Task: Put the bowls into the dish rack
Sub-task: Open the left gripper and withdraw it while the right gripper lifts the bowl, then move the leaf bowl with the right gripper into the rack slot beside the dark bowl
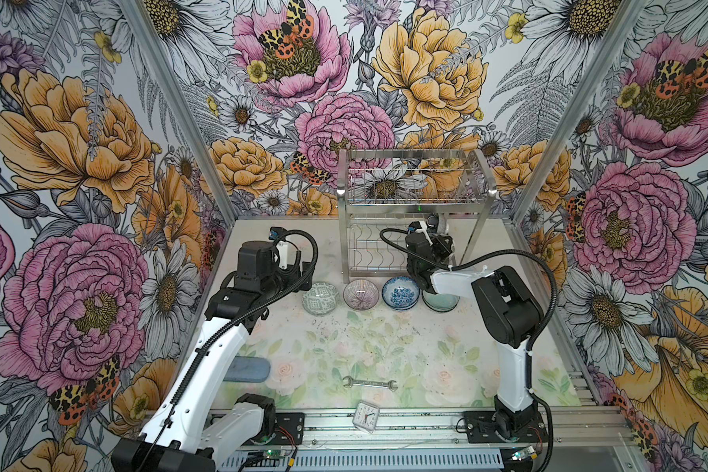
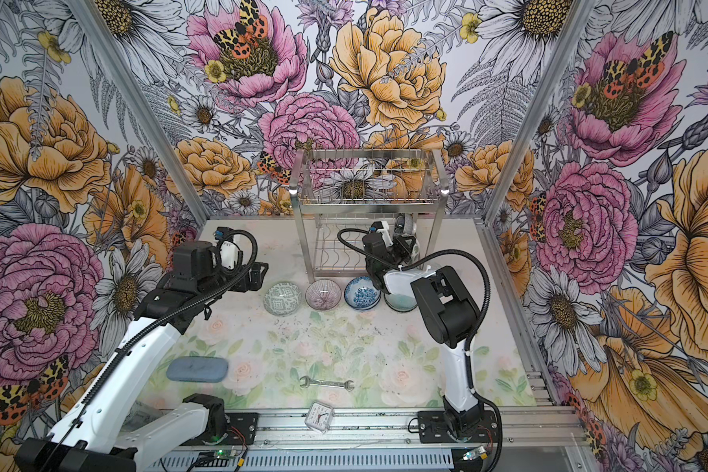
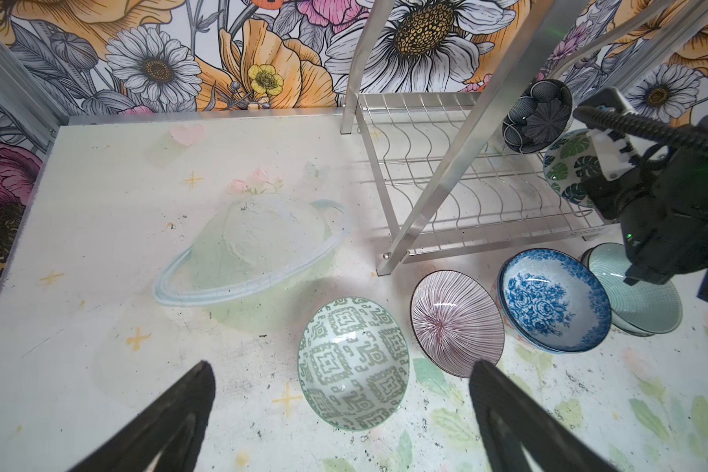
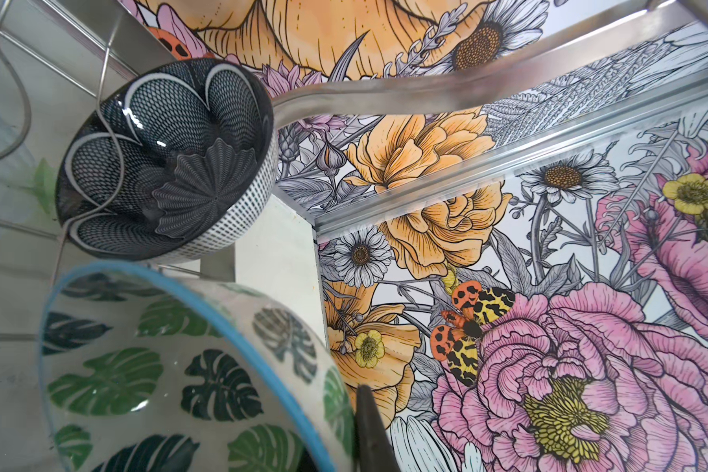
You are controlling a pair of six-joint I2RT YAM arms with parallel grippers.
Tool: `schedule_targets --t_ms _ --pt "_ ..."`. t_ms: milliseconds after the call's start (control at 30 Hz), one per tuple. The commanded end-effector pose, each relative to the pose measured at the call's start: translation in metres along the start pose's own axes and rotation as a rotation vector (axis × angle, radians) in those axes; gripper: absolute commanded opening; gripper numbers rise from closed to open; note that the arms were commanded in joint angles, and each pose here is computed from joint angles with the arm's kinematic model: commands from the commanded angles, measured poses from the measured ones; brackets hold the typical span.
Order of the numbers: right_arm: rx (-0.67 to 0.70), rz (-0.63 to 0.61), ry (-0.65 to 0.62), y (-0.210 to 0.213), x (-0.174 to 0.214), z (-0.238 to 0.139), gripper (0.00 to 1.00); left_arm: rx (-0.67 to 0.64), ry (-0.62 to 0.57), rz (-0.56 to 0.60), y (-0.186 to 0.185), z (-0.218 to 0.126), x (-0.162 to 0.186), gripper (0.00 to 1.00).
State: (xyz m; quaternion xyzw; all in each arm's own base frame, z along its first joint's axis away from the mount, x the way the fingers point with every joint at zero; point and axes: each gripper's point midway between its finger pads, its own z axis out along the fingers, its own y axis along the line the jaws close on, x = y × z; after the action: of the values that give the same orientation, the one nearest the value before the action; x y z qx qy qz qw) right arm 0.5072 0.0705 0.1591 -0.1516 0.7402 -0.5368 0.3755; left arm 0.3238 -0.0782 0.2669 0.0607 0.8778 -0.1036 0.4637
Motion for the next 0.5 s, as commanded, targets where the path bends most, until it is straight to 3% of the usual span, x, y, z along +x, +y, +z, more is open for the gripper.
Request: schedule_targets --t_ms 0,467 --pt "0.051 0.054 0.010 -0.0109 -0.0085 0.0080 0.00 0.015 -0.004 0.010 -0.0007 -0.0023 0.0017 0.99" --pt "0.077 0.019 0.032 -0.0069 -0.0024 0.0179 0.00 0.018 -0.003 0.006 -0.0009 -0.0021 0.0018 0.99"
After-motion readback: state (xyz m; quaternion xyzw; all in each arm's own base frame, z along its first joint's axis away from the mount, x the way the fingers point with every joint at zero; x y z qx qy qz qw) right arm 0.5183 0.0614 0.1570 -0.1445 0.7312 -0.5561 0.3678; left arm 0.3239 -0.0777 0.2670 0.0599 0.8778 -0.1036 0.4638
